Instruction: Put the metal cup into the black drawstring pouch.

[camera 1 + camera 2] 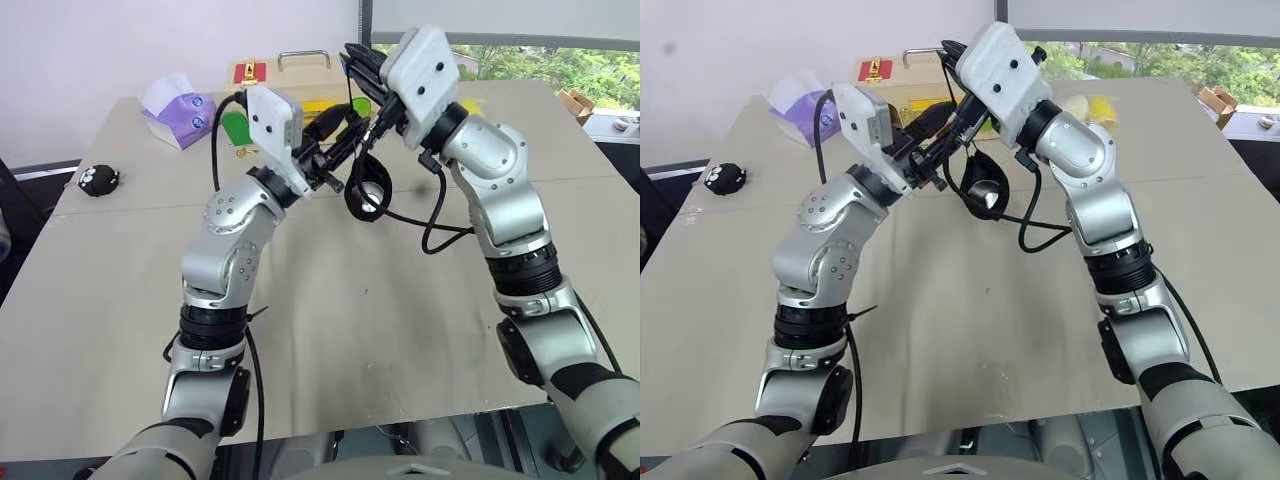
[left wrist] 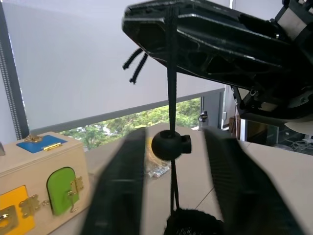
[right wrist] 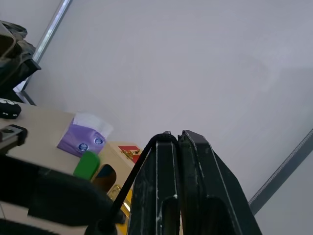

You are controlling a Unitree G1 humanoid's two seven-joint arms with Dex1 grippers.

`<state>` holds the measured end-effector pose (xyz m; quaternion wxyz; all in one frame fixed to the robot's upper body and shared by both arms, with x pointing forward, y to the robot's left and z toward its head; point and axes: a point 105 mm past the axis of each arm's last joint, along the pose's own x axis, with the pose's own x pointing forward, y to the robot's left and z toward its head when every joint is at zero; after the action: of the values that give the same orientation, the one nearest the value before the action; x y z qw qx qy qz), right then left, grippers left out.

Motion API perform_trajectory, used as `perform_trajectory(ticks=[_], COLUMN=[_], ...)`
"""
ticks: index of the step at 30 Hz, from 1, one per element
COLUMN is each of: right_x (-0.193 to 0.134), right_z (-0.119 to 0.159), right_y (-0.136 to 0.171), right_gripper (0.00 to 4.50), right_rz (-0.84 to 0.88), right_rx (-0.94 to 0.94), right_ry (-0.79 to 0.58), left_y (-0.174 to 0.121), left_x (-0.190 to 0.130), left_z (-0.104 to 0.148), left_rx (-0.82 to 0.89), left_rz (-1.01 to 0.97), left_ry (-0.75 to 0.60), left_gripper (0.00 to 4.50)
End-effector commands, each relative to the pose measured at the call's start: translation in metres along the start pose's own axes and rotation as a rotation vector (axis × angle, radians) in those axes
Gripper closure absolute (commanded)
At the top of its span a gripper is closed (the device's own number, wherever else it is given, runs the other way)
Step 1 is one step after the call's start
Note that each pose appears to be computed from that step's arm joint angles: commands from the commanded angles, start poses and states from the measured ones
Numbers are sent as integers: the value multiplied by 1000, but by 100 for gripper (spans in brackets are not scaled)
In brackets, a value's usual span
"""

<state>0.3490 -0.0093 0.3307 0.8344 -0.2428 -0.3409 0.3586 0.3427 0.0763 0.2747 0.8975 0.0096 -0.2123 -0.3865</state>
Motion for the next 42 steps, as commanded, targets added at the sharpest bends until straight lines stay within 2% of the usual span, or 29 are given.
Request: perform_trajectory(ticks=[1,6,9,10,12,14,17,20,22,24,27,31,37,38,39,42], right_x=[3,4,5,5,-10,-22,-27,-20,-15,-10,-9,-13,-18,-19,-22,-35], right_z=[27,30,40,47,78,101,108,100,90,82,76,69,51,43,34,12], right_y=[-7,-9,-21,-29,-77,-95,-99,-91,-81,-64,-46,-38,-26,-20,-15,-4], right_gripper=[450,450,450,450,450,450,450,450,450,450,450,450,450,383,364,217], right_rz=[-12,-18,-94,-147,-430,-560,-596,-538,-475,-382,-295,-253,-172,-123,-92,-24], right_rx=[-33,-38,-58,-75,-257,-425,-470,-432,-384,-385,-353,-313,-207,-164,-120,54], right_ry=[-87,-100,-150,-179,-291,-366,-409,-397,-374,-355,-350,-322,-248,-220,-187,-119], left_y=[-2,2,4,4,2,-8,-17,-14,-25,-34,-31,-23,9,12,13,3], left_x=[-1,-3,-6,-7,-17,-26,-35,-35,-35,-36,-40,-56,-92,-100,-109,-132], left_z=[7,-2,-12,-17,-46,-67,-77,-73,-65,-59,-47,-32,-45,-48,-50,-58], left_rx=[37,42,46,46,13,-113,-136,-115,-148,-165,-183,-236,-176,-167,-159,-168], left_rz=[-14,7,22,27,26,-16,-54,-40,-110,-162,-160,-155,-13,3,11,-7], left_ry=[-24,12,51,69,182,258,290,262,226,200,156,133,263,287,316,388], left_gripper=[442,442,442,442,442,442,442,442,335,260,141,141,141,136,136,136])
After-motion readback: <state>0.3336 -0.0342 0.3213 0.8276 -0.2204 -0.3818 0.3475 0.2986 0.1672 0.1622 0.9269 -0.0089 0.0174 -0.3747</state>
